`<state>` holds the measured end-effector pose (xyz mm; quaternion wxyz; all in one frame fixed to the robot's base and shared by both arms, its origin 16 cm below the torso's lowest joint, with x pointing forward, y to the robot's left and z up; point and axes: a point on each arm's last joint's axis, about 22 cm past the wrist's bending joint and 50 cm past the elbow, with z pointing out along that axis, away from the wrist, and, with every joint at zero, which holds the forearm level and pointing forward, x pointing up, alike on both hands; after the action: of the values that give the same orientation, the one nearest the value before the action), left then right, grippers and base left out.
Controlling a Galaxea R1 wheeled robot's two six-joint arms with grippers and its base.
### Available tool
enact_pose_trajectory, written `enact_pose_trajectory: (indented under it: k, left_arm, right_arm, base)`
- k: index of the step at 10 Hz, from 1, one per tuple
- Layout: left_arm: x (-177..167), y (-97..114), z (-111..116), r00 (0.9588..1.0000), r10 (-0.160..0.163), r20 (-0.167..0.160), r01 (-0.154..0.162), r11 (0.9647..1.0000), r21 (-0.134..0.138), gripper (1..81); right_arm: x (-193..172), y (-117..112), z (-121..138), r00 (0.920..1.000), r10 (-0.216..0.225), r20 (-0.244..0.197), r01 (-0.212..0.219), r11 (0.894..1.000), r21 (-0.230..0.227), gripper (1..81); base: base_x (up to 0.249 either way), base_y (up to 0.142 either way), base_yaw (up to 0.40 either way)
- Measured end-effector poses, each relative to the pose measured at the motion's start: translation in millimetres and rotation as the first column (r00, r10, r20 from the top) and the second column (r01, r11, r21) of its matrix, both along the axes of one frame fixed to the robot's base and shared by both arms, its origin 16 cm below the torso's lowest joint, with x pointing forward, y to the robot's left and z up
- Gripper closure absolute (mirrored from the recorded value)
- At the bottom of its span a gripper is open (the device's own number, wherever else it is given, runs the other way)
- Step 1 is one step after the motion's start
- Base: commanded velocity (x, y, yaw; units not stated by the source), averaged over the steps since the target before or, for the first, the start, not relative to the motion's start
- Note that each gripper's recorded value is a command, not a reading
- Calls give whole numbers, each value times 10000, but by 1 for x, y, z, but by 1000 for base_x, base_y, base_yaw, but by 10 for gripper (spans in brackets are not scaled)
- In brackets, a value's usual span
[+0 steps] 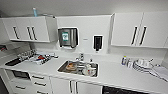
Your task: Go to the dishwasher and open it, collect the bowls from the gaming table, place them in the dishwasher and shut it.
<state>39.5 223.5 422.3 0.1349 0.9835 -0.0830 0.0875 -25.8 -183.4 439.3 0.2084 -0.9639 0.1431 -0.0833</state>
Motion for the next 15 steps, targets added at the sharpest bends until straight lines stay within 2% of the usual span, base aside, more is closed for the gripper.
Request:
enact_pose_trajectory:
  k: [2, 4, 9, 15]
  left_arm:
    - [0, 0, 0, 10000, 3, 12, -3, 10000, -6, 811]
    - [-11, 1, -1, 9999, -3, -131, 3, 10000, 20, 811]
    - [-5, 0, 0, 10000, -2, -55, 2, 10000, 8, 811]
    - [-9, 0, -1, 10000, -3, -94, 3, 10000, 8, 811]
  right_arm:
    - [3, 0, 0, 10000, -25, 43, 25, 10000, 0, 811]
    - [-5, 0, 0, 10000, 6, -66, -6, 10000, 5, 811]
    - [-2, 0, 0, 10000, -3, -22, 3, 10000, 3, 811]
    - [-1, 0, 0, 10000, -1, -9, 1, 10000, -2, 811]
  base:
    - [0, 0, 0]
    - [0, 0, 0]
    - [0, 0, 0]
    - [0, 0, -221]
